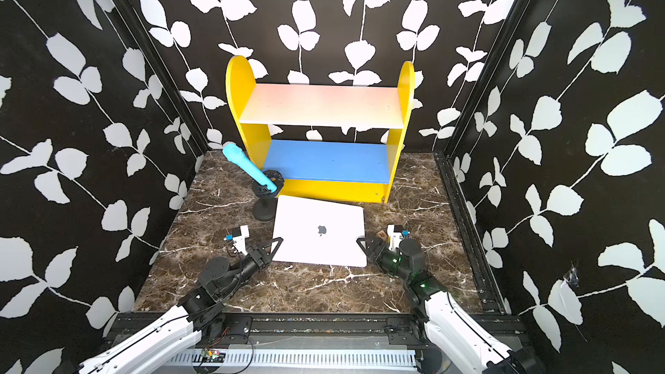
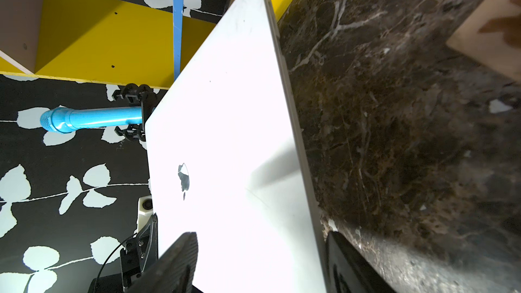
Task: Close the laptop lid and set it aside
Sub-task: Place the laptop on the shelf.
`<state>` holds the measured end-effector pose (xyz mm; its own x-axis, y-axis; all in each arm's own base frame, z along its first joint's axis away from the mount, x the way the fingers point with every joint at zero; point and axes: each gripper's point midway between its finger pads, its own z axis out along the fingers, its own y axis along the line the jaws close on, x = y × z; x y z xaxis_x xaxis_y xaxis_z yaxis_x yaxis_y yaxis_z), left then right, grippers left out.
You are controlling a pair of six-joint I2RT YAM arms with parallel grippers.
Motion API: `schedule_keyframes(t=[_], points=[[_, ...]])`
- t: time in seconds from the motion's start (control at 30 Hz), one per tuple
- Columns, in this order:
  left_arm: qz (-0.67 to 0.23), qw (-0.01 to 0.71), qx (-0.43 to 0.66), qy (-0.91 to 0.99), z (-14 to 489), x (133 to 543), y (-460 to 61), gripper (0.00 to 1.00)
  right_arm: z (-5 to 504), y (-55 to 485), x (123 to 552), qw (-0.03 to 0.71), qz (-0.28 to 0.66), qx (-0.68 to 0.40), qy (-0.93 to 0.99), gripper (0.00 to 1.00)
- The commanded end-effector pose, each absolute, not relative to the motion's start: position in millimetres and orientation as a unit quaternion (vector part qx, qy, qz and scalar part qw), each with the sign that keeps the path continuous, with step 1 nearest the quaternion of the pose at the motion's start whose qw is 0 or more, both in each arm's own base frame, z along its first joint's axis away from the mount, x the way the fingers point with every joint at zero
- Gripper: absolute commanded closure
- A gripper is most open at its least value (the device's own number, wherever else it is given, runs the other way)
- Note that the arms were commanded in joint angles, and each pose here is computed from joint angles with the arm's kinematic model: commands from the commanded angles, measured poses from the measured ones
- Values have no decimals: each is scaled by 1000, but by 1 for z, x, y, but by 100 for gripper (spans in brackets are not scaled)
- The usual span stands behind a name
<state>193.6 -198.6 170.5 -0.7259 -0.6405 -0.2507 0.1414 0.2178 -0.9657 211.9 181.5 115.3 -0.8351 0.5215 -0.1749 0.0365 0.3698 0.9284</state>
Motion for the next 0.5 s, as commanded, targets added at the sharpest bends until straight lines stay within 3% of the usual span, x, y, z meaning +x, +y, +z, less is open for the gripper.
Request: schedule_keyframes(t=[0.0, 0.47], points=[[-682, 289, -110, 663, 220, 168, -221, 100, 181, 211, 195, 229, 623, 50, 746, 27], [-695, 304, -122, 640, 229, 170, -214, 100, 151, 179, 210, 228, 577, 106, 777, 24]])
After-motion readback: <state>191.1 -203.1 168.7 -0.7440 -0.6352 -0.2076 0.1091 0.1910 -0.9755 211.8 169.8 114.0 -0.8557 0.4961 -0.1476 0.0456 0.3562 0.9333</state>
